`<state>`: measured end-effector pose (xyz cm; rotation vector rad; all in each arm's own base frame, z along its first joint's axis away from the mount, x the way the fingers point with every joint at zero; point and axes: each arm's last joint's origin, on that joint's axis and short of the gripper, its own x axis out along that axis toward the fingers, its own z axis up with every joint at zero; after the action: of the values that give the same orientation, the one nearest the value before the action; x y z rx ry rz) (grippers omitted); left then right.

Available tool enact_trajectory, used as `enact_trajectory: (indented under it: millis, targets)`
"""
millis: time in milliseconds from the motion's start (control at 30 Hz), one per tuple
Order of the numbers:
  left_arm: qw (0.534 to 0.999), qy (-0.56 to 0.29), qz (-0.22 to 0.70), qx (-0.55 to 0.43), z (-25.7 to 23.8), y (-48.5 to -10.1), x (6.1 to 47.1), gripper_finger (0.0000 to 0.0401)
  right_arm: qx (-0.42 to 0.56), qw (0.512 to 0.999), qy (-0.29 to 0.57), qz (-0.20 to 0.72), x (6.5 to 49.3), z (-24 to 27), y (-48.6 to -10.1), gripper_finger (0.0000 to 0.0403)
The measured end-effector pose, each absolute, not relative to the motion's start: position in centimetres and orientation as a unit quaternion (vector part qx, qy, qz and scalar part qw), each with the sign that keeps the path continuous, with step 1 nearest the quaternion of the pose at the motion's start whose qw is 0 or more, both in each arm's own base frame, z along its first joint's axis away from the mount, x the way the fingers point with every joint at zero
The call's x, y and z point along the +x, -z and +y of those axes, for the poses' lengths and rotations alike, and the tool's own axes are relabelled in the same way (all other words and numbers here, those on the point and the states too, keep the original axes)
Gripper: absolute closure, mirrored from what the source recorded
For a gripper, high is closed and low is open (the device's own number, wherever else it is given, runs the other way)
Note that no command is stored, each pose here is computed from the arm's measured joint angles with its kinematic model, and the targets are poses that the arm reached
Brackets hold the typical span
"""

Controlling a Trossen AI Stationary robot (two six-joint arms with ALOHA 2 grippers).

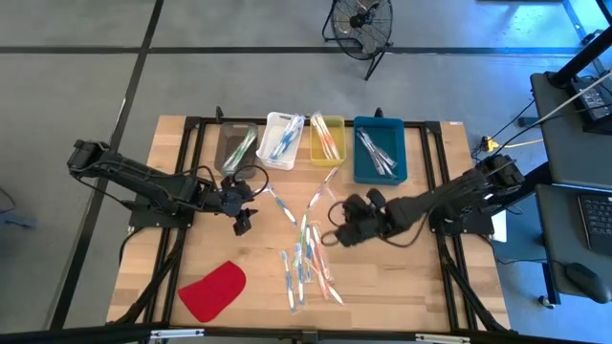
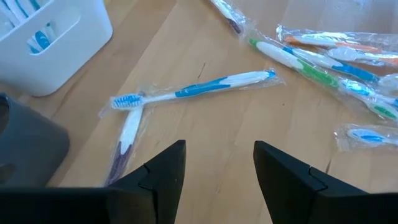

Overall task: Pick & Place Toothbrushes
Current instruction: Put the orange toothbrush into the yellow bin

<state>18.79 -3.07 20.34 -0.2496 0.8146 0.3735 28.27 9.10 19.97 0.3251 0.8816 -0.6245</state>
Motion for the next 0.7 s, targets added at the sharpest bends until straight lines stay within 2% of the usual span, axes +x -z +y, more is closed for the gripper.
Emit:
enact_trajectory:
  millis: [167, 700]
  targets:
    - [0.894, -0.168, 0.398, -0.114, -3.1, -20.3, 18.8, 0.0217, 0.152, 0.843, 0.313, 0.409, 29.5, 6.0, -20.1, 0.0380]
    - [0.895, -0.167, 0.398, -0.114, -3.1, -20.3, 18.8, 0.0217, 0.144, 0.878, 0.287, 0.356, 32.3, -3.1, -21.4, 0.0378]
